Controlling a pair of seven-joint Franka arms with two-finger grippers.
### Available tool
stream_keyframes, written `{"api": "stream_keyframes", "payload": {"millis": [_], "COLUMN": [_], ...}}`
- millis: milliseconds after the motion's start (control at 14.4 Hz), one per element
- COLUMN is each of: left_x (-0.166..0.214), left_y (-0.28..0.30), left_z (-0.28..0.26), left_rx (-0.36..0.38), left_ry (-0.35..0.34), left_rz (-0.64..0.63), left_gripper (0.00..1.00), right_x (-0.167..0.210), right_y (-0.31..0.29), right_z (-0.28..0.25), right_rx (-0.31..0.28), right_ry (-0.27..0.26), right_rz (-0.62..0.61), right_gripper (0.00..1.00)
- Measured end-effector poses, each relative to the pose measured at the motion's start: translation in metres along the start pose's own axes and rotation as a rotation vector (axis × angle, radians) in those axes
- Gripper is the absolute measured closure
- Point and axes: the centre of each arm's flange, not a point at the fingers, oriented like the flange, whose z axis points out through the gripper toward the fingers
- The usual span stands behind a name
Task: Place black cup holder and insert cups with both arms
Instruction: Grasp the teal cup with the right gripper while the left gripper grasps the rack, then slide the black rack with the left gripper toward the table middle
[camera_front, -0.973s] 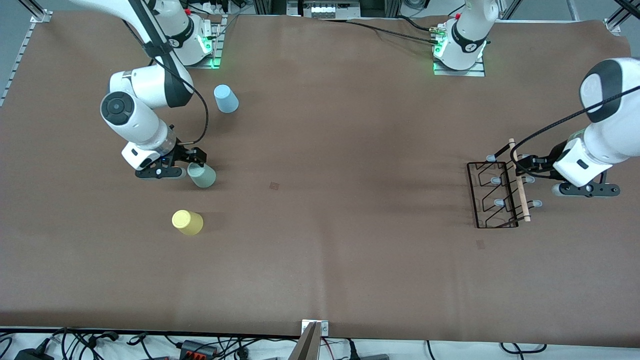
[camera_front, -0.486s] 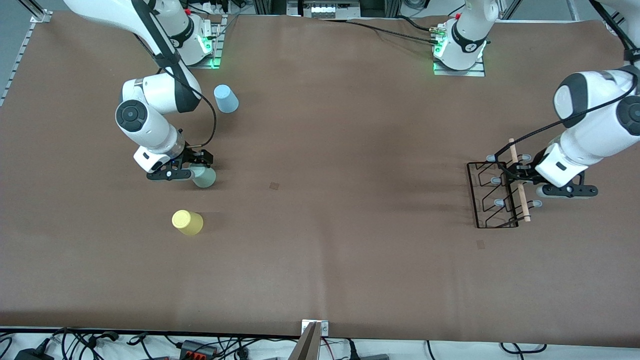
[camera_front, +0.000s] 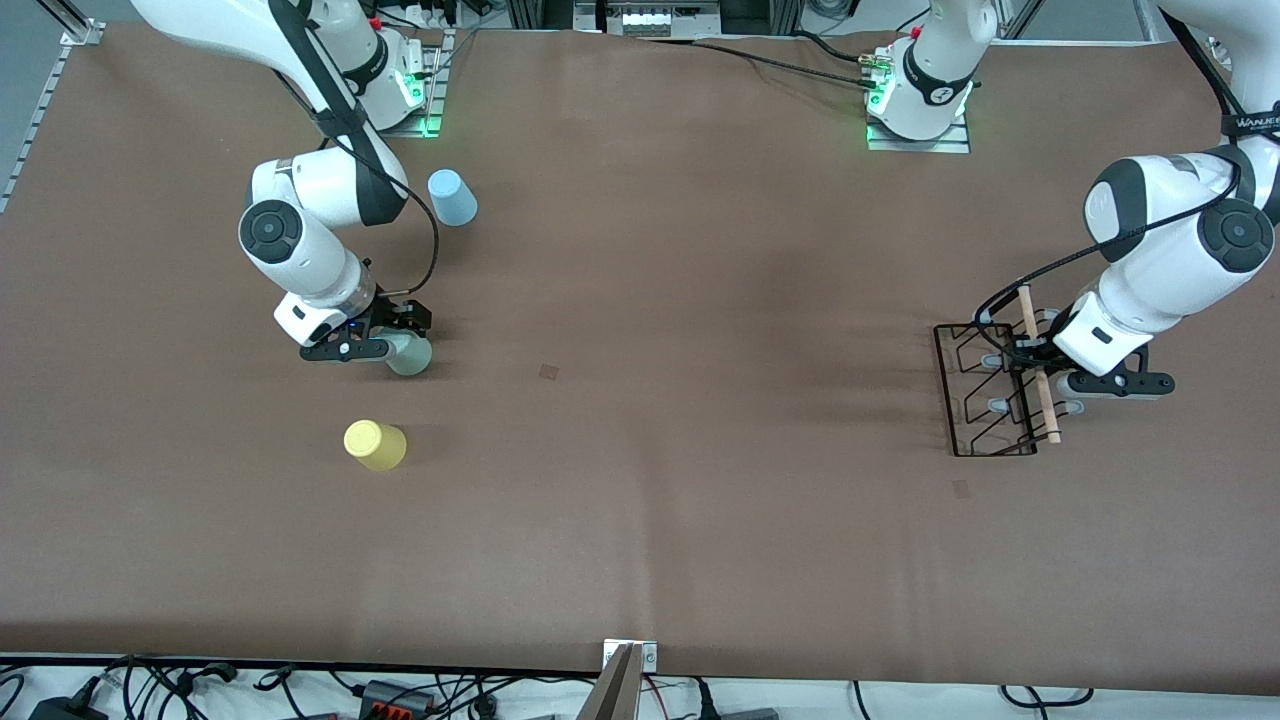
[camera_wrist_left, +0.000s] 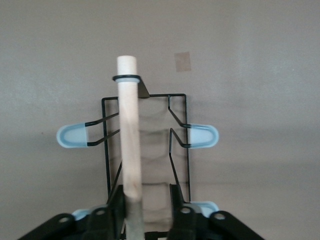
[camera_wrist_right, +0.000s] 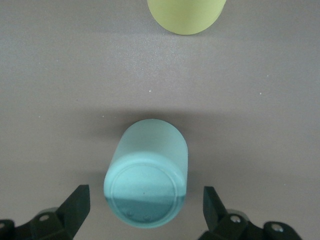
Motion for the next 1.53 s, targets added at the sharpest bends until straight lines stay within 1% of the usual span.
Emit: {"api": "stream_keyframes", "payload": {"millis": [139,417,625,834,973,1112,1320,1529], "left_x": [0.000,0.001,0.010,0.030,0.042,0.044,0.026,-0.005], "left_y": [-0.005,-0.007,-0.007,0.011,0.048,0.103,0.202,0.300], "left_z": [0.003,0.004,-0.010,-0.051,-0.085,-0.101,-0.098,-0.083], "left_rx": [0.000,0.000,0.001,-0.007,-0.017,-0.031,-0.054,-0.060], "left_ry": [-0.002,0.000,0.019,-0.022,-0.035,-0.028,-0.043,-0.080], "left_rz": [-0.009,-0.012,-0.010,0.023,0.072,0.106,0.133,0.067], "left_gripper": [0.85,0.84,0.84,0.84,0.84,0.84,0.84,0.84], "right_x": [0.000,0.000,0.000,0.000,0.000,0.000,0.000,0.000], "right_y": [0.000,0.000,0.000,0.000,0.000,0.000,0.001,0.001], "right_z": [0.000,0.000,0.000,0.000,0.000,0.000,0.000,0.002], "right_rx": [0.000,0.000,0.000,0.000,0.000,0.000,0.000,0.000], "right_ry": [0.000,0.001,0.001,0.002,0.002,0.002,0.002,0.002], "right_rz": [0.000,0.000,0.000,0.000,0.000,0.001,0.001,0.002], "right_gripper": [0.00,0.00,0.00,0.00,0.00,0.00,0.00,0.00]}}
